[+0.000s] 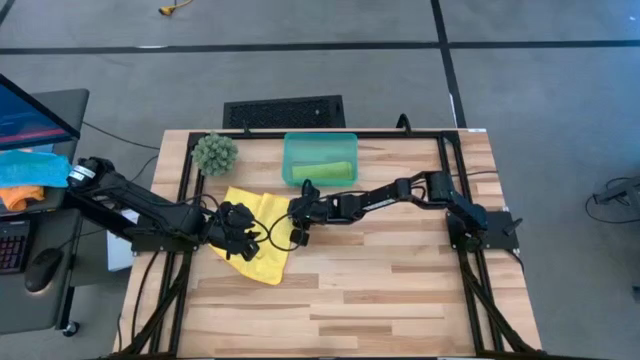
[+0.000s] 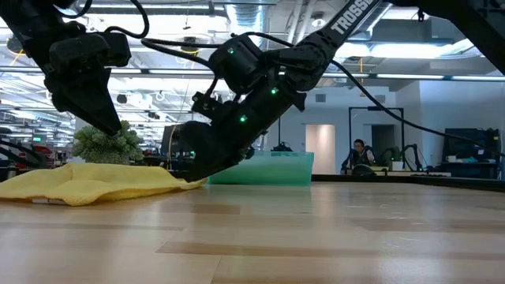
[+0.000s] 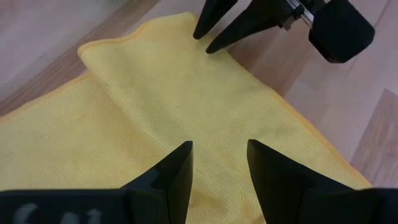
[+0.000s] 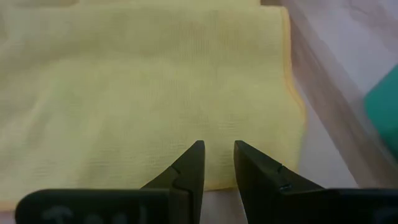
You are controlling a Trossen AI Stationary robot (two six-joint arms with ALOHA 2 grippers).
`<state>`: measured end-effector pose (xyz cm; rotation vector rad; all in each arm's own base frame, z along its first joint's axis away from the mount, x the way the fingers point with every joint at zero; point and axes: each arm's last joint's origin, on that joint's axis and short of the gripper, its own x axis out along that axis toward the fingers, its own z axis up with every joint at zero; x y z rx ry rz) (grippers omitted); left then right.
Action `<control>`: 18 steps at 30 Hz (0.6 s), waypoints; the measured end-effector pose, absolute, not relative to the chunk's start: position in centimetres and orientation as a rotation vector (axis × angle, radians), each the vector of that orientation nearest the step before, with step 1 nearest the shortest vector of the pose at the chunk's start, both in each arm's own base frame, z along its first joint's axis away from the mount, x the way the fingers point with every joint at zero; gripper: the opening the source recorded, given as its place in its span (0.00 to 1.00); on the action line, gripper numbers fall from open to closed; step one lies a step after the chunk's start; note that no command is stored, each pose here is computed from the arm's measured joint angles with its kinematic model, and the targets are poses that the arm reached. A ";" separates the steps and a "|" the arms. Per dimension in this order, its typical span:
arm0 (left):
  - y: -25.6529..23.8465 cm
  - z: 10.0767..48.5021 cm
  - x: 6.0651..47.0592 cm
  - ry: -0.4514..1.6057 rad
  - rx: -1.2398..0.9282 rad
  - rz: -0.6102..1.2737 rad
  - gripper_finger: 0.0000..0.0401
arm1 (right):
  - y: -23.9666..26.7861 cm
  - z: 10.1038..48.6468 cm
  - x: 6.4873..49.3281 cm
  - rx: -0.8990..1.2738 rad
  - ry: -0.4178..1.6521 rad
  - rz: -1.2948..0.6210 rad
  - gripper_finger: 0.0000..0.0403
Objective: Roll microfiber towels into tight, uniform cylinder then place into a basket
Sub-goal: Fold the yellow microfiber cloth
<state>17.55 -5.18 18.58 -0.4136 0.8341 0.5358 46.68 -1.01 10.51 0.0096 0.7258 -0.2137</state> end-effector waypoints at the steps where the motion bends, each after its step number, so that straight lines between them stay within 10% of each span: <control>1: -5.2 18.6 17.5 0.834 -0.414 0.536 0.36 | -1.0 10.5 46.7 0.012 0.726 -0.214 0.27; 18: -5.2 18.6 17.6 0.835 -0.407 0.533 0.36 | -0.6 10.1 46.0 0.085 0.820 -0.197 0.27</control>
